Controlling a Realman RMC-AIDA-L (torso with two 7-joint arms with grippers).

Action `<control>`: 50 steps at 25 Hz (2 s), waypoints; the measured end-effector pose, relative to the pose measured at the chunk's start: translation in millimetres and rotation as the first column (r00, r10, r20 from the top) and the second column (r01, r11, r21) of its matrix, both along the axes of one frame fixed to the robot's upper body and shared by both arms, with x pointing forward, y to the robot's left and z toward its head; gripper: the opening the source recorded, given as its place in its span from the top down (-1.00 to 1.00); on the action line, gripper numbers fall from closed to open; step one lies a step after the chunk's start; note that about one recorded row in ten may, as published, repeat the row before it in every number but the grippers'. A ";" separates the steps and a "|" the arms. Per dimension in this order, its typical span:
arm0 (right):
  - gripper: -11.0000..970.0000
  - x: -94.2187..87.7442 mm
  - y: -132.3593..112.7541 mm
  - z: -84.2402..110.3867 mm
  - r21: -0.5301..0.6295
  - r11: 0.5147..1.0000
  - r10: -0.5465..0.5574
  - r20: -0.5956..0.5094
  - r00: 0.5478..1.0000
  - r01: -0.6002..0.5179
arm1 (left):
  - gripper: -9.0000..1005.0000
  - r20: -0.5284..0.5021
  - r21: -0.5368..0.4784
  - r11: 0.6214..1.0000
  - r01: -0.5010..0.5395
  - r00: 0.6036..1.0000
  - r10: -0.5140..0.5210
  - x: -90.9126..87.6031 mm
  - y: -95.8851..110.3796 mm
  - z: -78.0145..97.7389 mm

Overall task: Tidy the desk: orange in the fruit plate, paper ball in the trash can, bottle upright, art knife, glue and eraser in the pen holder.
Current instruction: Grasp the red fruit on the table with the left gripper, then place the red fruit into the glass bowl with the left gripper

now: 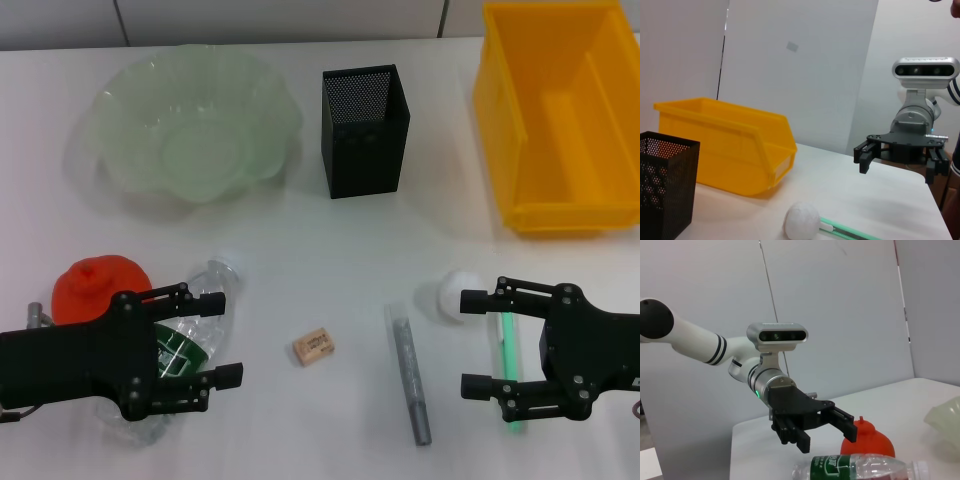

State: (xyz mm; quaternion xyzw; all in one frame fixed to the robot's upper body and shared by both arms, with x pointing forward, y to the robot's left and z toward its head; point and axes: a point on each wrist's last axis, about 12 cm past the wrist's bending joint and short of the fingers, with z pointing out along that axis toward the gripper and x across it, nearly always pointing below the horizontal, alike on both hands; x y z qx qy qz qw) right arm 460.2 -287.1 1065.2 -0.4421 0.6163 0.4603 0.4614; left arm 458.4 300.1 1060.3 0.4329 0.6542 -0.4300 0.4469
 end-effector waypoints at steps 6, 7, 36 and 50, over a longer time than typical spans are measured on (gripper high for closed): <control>-0.73 -0.2 -0.3 -0.5 -0.002 1.000 -0.003 -0.002 1.000 0.003 | -0.54 0.002 0.001 1.000 -0.001 1.000 0.001 0.6 -0.2 0.0; -0.73 -0.4 -0.4 -0.6 -0.002 1.000 -0.004 -0.002 1.000 0.004 | -0.54 0.002 0.001 1.000 -0.001 1.000 0.001 0.7 -0.3 0.0; -0.73 -2.2 -0.6 -1.3 0.002 1.000 -0.007 -0.006 1.000 0.007 | 0.12 -0.060 0.142 0.842 -0.521 0.844 0.533 7.9 63.9 -24.5; -0.72 -1.8 -6.0 3.8 0.045 0.998 -0.043 -0.011 0.999 0.044 | 0.55 0.116 -0.059 0.869 -0.491 0.861 0.494 105.8 19.7 43.1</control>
